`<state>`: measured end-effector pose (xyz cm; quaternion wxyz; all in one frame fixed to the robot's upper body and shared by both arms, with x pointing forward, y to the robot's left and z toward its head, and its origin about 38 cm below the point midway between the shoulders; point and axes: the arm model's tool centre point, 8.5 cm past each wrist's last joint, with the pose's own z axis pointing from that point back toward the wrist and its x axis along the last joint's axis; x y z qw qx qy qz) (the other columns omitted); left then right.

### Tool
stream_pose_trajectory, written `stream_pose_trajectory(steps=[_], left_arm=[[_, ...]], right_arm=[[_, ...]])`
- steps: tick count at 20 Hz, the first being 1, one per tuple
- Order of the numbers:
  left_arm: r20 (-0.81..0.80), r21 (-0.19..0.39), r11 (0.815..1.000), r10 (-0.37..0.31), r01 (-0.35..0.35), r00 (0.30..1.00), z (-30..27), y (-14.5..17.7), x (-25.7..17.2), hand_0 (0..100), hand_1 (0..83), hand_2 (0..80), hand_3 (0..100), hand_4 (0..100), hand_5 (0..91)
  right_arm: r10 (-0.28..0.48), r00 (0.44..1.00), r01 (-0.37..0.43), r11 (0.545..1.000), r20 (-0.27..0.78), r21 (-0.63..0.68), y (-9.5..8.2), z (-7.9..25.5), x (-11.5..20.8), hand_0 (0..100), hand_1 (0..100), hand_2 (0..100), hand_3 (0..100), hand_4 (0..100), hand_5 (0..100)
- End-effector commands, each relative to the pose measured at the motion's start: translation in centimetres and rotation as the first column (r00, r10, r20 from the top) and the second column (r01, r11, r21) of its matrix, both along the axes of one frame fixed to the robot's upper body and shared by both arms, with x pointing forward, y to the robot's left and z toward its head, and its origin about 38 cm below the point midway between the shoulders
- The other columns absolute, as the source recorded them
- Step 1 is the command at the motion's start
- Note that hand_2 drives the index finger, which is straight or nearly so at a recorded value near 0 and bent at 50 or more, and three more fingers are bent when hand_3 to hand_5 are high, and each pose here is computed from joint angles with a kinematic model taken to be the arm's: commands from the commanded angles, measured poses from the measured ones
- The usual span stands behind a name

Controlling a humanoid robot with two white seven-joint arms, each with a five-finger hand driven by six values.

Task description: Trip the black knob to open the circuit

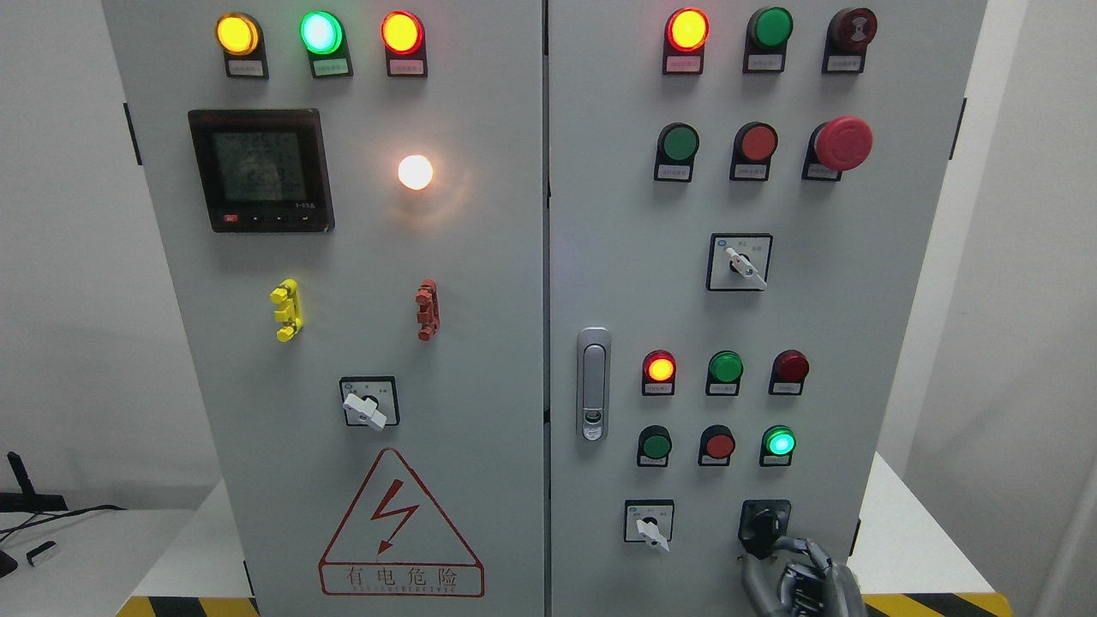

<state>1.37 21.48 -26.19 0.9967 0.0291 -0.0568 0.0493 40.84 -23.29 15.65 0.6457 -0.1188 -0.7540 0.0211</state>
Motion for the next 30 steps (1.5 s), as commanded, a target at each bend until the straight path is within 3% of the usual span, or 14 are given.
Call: stream_pose_trajectory(steps=[1,30], left_arm=[[0.002,0.0,1.0,0.005,-0.005,1.0,0.0,-0.01,0.06,12,38.9,0.0,0,0,0.0],[0.001,0.0,1.0,0.005,-0.005,1.0,0.0,-0.02,0.01,12,38.9,0.0,0,0,0.0]], right_arm=[[0.012,1.0,-0.012,1.0,0.002,-0.003,0.39,0.07,0.04,44,71,50,100,100,100],[-0.006,1.0,0.006,1.0,0.0,-0.002,-0.3,-0.05,0.0,45,70,50,100,100,100]])
